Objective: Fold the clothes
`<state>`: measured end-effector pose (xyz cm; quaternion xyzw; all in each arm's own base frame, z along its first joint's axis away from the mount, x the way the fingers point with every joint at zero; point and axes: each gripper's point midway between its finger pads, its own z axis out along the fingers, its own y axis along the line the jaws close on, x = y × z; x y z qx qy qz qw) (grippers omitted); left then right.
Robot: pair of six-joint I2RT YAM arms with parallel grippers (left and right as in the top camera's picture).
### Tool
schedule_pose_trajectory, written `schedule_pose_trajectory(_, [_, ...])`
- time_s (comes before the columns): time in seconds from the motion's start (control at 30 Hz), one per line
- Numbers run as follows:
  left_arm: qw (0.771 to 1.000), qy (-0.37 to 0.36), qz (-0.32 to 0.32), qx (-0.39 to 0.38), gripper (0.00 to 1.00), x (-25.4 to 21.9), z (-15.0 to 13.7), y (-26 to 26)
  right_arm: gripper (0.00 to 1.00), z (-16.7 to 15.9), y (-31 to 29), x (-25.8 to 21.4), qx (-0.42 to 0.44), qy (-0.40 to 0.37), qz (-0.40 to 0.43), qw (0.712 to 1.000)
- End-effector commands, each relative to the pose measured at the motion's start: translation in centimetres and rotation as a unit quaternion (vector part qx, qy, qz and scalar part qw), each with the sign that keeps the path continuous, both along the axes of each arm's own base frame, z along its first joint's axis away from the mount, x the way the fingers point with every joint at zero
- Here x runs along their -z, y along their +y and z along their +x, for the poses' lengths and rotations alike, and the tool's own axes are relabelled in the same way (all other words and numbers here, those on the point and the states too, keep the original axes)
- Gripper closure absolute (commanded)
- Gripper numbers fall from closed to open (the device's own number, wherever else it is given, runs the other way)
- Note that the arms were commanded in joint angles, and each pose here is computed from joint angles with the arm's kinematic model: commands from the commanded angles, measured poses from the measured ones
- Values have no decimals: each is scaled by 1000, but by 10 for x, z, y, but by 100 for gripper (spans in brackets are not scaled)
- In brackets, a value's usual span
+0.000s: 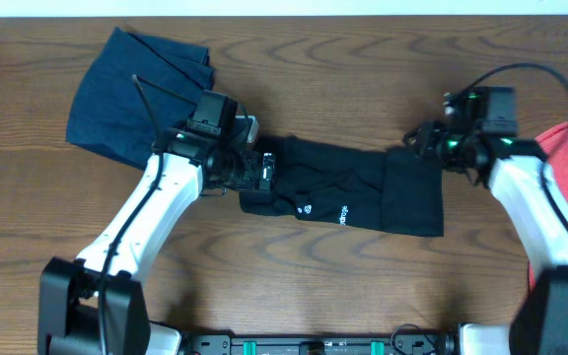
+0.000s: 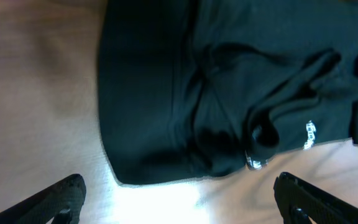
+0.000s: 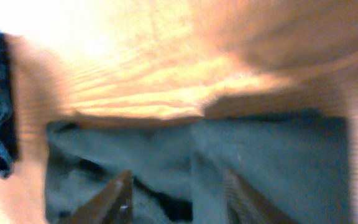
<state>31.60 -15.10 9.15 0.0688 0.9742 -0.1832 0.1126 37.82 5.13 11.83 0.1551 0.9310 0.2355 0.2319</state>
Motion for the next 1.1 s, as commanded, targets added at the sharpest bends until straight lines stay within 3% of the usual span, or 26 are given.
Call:
schedule_pose_trajectory(0.0, [999, 36, 0, -14, 1, 29, -1, 0, 48, -10, 1, -32, -40, -48, -13, 998])
schedule_pose_trajectory(0.27, [995, 85, 1, -46, 0, 83, 12, 16, 46, -31, 0, -43, -61, -47, -34, 996])
schedule_pose_trajectory(0.63, [969, 177, -166, 32, 3, 115, -16, -53, 46, -36, 0, -39, -71, -38, -38, 996])
schedule_pose_trajectory(0.83, [964, 210, -160, 33, 26, 136, -29, -56, 46, -38, 0, -38, -71, -34, -38, 996])
schedule_pose_trajectory(1.07, [966, 198, -164, 35, 81, 132, -23, -57, 47, -38, 0, -38, -71, -34, -38, 996])
